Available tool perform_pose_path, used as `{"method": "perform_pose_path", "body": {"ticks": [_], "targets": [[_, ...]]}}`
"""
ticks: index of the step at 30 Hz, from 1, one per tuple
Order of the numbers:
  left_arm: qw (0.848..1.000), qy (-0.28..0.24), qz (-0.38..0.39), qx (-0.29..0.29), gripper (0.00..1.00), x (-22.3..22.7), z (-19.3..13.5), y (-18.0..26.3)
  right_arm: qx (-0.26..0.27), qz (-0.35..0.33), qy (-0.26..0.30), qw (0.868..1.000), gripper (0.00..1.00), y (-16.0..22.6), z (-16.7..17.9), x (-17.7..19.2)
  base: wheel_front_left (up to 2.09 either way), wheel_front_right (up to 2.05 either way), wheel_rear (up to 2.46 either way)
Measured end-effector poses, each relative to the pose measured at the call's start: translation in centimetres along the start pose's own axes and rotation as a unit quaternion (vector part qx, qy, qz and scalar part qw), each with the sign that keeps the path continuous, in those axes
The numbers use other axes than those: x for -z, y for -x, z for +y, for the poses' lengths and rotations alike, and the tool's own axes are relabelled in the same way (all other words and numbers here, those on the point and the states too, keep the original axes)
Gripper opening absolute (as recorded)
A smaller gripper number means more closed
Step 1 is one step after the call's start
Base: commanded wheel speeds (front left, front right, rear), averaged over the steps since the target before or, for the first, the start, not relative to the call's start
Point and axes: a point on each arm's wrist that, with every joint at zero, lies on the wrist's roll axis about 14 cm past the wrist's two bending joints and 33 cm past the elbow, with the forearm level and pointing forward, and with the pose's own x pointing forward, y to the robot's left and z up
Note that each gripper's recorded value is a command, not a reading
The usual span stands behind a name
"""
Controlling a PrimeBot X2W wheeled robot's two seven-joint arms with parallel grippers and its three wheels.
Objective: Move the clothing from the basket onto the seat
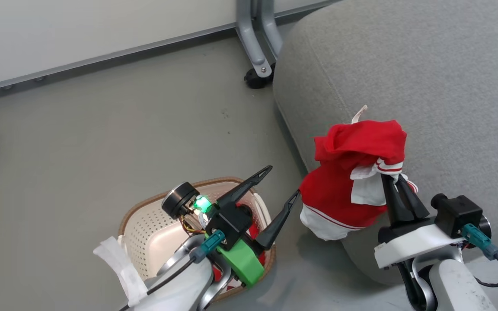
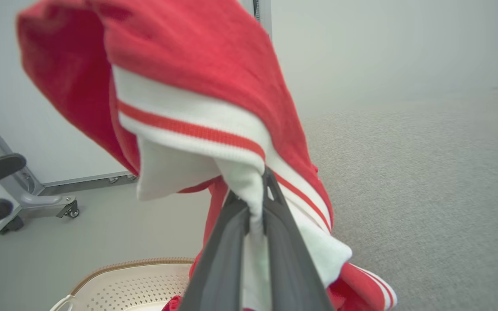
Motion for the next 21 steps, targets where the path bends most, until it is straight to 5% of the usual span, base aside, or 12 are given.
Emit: {"method": "perform_pose_path", "body": {"ticks": [11,21], "targets": [[0.997,0.021,0.002,0.07,1.0,1.6,-2.3,-3.3,0.103,0.003,-0.002,0.995,0.0,2.6,-5.5,-0.2,0.0,0.0,0.0],[0.995,0.047,0.002,0.087,1.0,3.6,-1.3,-4.9,0.148,-0.123,0.053,0.98,0.0,-3.4,-11.1,-8.8,0.0,0.0,0.0]]}}
